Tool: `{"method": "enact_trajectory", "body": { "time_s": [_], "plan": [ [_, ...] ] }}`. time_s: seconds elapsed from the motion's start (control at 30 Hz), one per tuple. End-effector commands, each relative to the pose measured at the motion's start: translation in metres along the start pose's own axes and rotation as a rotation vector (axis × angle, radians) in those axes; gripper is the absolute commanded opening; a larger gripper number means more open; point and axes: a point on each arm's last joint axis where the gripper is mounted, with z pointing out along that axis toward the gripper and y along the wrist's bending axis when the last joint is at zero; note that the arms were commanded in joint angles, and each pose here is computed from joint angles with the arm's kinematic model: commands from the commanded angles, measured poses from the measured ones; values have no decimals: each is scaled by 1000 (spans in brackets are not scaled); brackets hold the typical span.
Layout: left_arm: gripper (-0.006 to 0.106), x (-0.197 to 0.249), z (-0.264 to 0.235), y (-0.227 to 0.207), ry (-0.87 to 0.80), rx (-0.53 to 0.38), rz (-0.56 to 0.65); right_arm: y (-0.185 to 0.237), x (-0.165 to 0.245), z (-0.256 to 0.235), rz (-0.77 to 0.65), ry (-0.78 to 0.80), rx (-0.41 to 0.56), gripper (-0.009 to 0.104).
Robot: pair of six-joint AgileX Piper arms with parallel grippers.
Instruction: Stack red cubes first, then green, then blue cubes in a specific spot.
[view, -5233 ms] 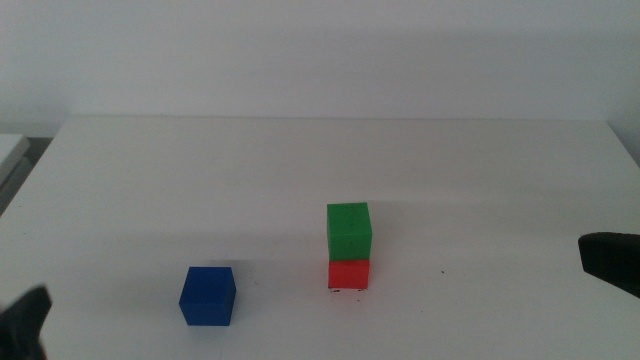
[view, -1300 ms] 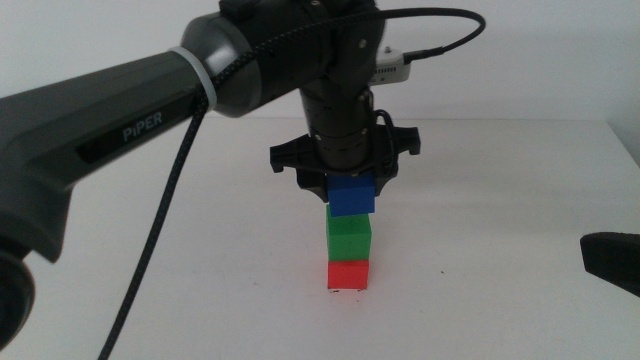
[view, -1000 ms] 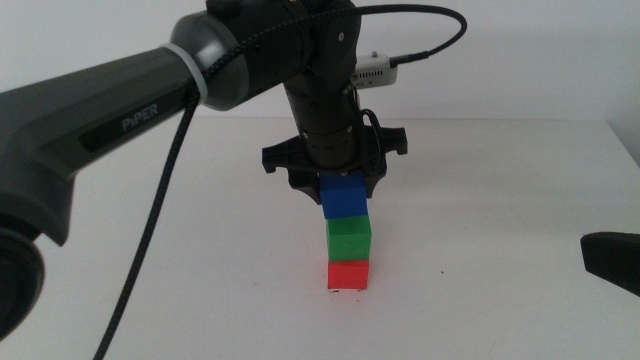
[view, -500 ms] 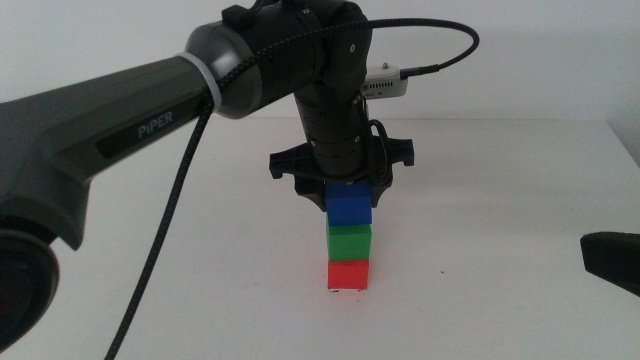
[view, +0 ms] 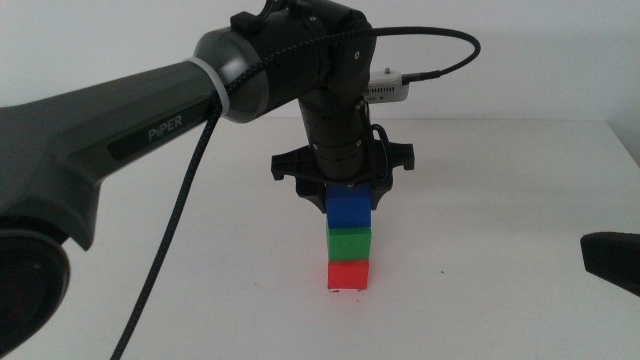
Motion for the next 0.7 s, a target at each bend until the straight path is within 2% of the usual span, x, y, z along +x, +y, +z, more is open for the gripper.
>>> {"method": "enact_trajectory", "body": {
  "time_s": [0.0, 0.03, 0.13, 0.37, 0.67],
  "plan": [
    [5, 1, 4, -2, 9, 0, 3, -1, -1, -1, 0, -18, 6, 81],
    [55, 1, 4, -3, 12, 3, 22, -1, -1, -1, 0, -18, 6, 81],
    [69, 1, 4, -3, 12, 4, 49, -1, -1, -1, 0, -18, 6, 81],
    [93, 1, 4, -3, 12, 4, 49, -1, -1, -1, 0, -18, 6, 81],
    [94, 5, -39, 1, -71, 52, 39, -1, -1, -1, 0, -18, 6, 81]
  ]
}}
